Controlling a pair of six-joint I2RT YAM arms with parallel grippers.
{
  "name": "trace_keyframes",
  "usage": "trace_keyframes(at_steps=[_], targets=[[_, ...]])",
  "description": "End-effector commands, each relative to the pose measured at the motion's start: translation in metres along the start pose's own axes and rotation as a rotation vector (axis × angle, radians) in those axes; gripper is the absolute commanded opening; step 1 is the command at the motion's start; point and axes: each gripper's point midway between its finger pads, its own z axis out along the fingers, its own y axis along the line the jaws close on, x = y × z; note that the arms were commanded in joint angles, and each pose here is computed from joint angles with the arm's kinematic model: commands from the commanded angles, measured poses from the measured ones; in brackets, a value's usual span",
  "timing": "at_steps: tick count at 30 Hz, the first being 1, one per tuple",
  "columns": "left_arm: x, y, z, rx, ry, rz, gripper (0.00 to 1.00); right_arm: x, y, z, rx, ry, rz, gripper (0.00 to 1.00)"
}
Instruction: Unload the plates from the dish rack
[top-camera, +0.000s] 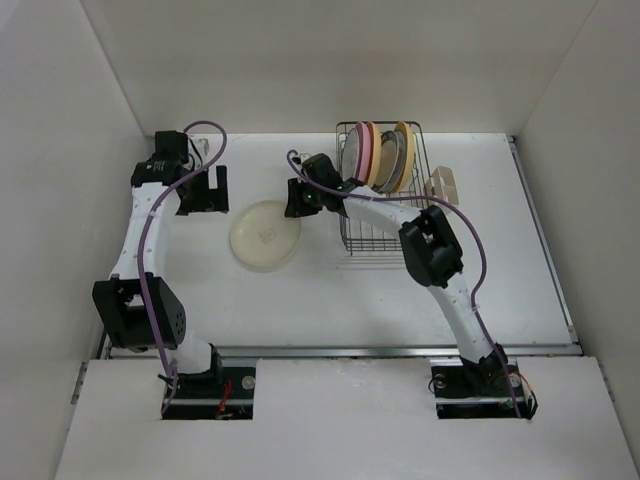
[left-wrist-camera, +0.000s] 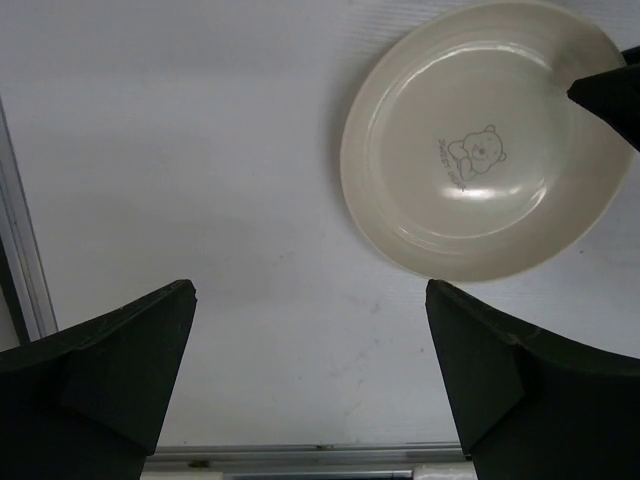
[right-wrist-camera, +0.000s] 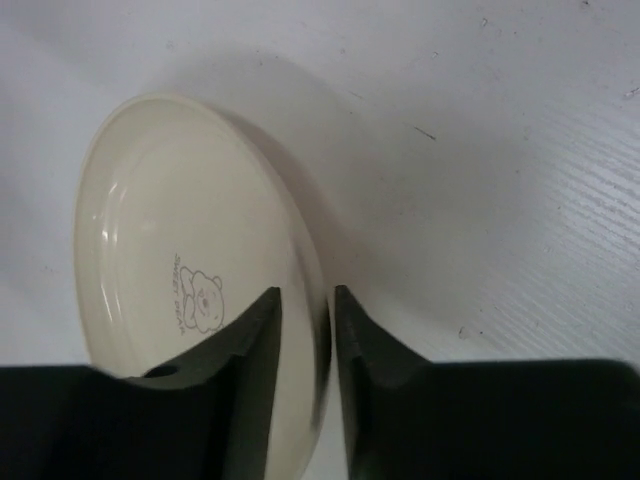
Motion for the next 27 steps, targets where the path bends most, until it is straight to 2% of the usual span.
trace_keyframes(at_steps=[1,2,3,7,10,11,13,15,16,17,19,20,21,24,27], targets=[[0.011,-0.005,0.013,0.016,0.022,0.014,1.00,-0.032,0.022,-0.016,-0.031,-0.087,-0.030,0.37],[0.016,-0.011,0.018,0.056,0.041,0.012,1.00,-0.032,0.022,-0.020,-0.028,-0.081,-0.043,0.50],[0.026,-0.015,0.027,0.079,0.082,0.008,1.00,-0.033,0.024,-0.023,-0.028,-0.081,-0.043,0.55],[0.046,-0.030,0.044,0.163,0.141,-0.043,1.00,-0.072,0.043,-0.066,-0.029,-0.171,-0.115,0.69],[0.047,-0.036,0.048,0.192,0.103,-0.059,1.00,-0.089,0.046,-0.094,0.014,-0.214,-0.167,0.76],[0.044,-0.036,0.048,0.192,0.081,-0.056,1.00,-0.104,0.055,-0.117,0.014,-0.256,-0.186,0.78],[0.041,-0.023,0.046,0.117,0.050,-0.061,0.99,-0.117,0.050,-0.142,0.087,-0.297,-0.204,0.81],[0.039,-0.005,0.047,0.002,0.027,-0.085,0.99,-0.145,0.035,-0.183,0.192,-0.384,-0.193,0.82],[0.039,0.018,0.046,-0.124,0.021,-0.084,0.99,-0.153,0.023,-0.198,0.254,-0.414,-0.177,0.82],[0.038,0.028,0.045,-0.182,0.018,-0.083,0.99,-0.166,-0.008,-0.220,0.383,-0.458,-0.132,0.82],[0.036,0.049,0.041,-0.305,0.003,-0.082,0.99,-0.183,-0.035,-0.255,0.500,-0.530,-0.092,0.74],[0.037,0.053,0.042,-0.331,0.011,-0.080,0.99,-0.191,-0.068,-0.275,0.623,-0.563,-0.053,0.72],[0.037,0.056,0.041,-0.348,0.010,-0.080,0.99,-0.196,-0.081,-0.289,0.689,-0.583,-0.034,0.70],[0.030,0.060,0.036,-0.372,-0.011,-0.082,0.99,-0.203,-0.125,-0.310,0.895,-0.588,0.007,0.65],[0.033,0.060,0.036,-0.373,0.011,-0.079,0.99,-0.197,-0.161,-0.297,1.003,-0.527,0.013,0.62]])
